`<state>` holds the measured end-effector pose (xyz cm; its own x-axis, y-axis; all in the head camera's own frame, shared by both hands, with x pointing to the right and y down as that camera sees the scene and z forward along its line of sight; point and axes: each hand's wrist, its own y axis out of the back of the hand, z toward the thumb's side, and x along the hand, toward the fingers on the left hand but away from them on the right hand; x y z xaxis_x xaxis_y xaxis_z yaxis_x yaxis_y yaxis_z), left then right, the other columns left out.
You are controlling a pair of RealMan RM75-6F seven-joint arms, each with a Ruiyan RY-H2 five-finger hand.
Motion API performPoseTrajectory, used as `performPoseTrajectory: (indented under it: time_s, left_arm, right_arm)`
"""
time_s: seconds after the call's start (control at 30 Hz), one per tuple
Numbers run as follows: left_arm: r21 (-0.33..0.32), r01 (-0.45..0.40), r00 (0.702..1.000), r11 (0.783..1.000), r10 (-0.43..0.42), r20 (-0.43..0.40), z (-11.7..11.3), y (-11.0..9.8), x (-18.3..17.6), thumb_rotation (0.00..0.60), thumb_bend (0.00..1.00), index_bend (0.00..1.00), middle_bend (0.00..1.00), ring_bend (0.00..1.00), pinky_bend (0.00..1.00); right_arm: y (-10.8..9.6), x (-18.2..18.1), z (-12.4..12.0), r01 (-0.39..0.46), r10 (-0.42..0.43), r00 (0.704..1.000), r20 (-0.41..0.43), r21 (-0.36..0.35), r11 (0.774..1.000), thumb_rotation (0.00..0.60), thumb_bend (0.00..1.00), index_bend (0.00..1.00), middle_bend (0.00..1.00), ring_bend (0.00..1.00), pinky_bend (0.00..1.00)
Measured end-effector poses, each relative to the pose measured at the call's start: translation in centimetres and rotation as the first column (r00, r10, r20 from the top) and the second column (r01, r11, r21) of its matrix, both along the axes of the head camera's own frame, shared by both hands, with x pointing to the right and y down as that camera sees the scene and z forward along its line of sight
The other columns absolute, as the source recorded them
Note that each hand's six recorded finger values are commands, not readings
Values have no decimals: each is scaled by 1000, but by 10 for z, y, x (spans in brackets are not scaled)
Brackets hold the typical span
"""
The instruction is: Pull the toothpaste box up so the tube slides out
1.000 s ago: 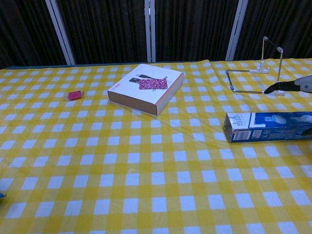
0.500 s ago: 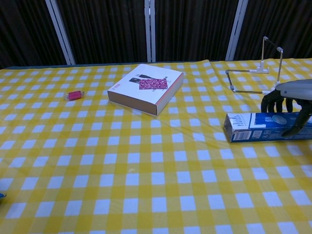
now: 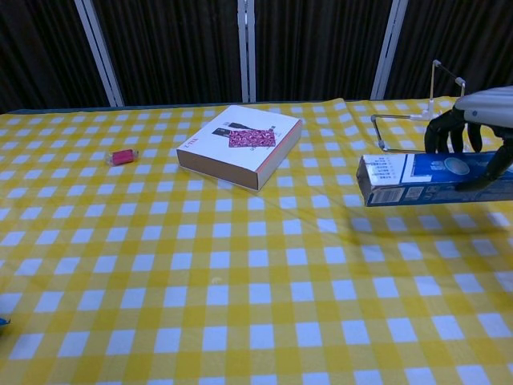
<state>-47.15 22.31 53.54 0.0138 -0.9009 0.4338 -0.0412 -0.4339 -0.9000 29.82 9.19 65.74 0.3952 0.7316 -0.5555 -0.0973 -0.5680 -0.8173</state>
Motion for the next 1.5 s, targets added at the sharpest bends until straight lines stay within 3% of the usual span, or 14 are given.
performPoseTrajectory:
  time_s: [0.23, 0.33, 0.43, 0.63, 0.7, 0.77, 0.83, 0.93, 0.97, 1.07, 1.17, 1.27, 1.33, 1.5]
  left_arm:
    - [14, -3, 1000, 1000, 3, -22, -7, 1, 1, 600, 0, 0, 0, 0, 0]
    - [20, -2, 999, 1000, 3, -33, -9, 1, 1, 600, 0, 0, 0, 0, 0]
    - [20, 1, 999, 1000, 0, -43, -11, 1, 0, 600, 0, 0, 0, 0, 0]
    - [14, 4, 999, 1000, -3, -52, -12, 1, -1, 600, 0, 0, 0, 0, 0]
    - [13, 3, 999, 1000, -2, -54, -12, 2, -1, 600, 0, 0, 0, 0, 0]
    - [13, 2, 998, 1000, -2, -55, -12, 2, -1, 600, 0, 0, 0, 0, 0]
    - [13, 4, 998, 1000, -3, -57, -12, 2, -2, 600, 0, 0, 0, 0, 0]
    - [12, 7, 998, 1000, -6, -57, -13, 2, -2, 600, 0, 0, 0, 0, 0]
    - [10, 7, 998, 1000, -7, -56, -12, 2, -2, 600, 0, 0, 0, 0, 0]
    - [5, 5, 999, 1000, -5, -54, -11, 2, -2, 600, 0, 0, 0, 0, 0]
    - [4, 3, 999, 1000, -3, -52, -11, 2, -1, 600, 0, 0, 0, 0, 0]
    - [6, 3, 999, 1000, -3, -51, -11, 2, -1, 600, 0, 0, 0, 0, 0]
    - [5, 2, 999, 1000, -2, -50, -11, 3, -1, 600, 0, 0, 0, 0, 0]
    - [2, -1, 999, 1000, 1, -46, -10, 3, 1, 600, 0, 0, 0, 0, 0]
  right_arm:
    - [-6, -17, -42, 165, -154, 985, -81, 151, 975, 600, 264, 491, 501, 453, 502]
    - [-11, -27, -61, 244, -213, 965, -156, 224, 943, 600, 265, 504, 509, 460, 501]
    - [-16, -38, -81, 334, -265, 932, -247, 297, 895, 600, 265, 509, 512, 465, 498]
    - [-21, -69, -120, 501, -321, 843, -432, 413, 760, 600, 267, 508, 511, 465, 494]
    - [-22, -80, -132, 547, -322, 812, -487, 443, 711, 600, 266, 504, 512, 465, 430]
    - [-23, -90, -143, 591, -315, 779, -541, 469, 656, 600, 264, 500, 514, 465, 290]
    - [-24, -97, -151, 634, -302, 745, -595, 491, 598, 600, 265, 499, 514, 465, 249]
    - [-24, -109, -163, 717, -264, 672, -692, 520, 464, 600, 266, 499, 513, 465, 246]
    - [-22, -114, -167, 749, -246, 643, -726, 526, 404, 600, 267, 499, 513, 465, 244]
    - [-18, -123, -176, 799, -211, 593, -777, 535, 273, 600, 274, 491, 502, 465, 223]
    - [-17, -125, -182, 822, -176, 567, -805, 538, 188, 600, 291, 464, 492, 465, 210]
    - [-20, -119, -182, 844, -139, 534, -834, 518, 138, 600, 308, 463, 487, 465, 210]
    - [-21, -115, -180, 861, -125, 507, -853, 494, 118, 600, 317, 463, 480, 459, 210]
    - [-18, -104, -173, 892, -131, 451, -883, 441, 102, 600, 334, 465, 476, 448, 214]
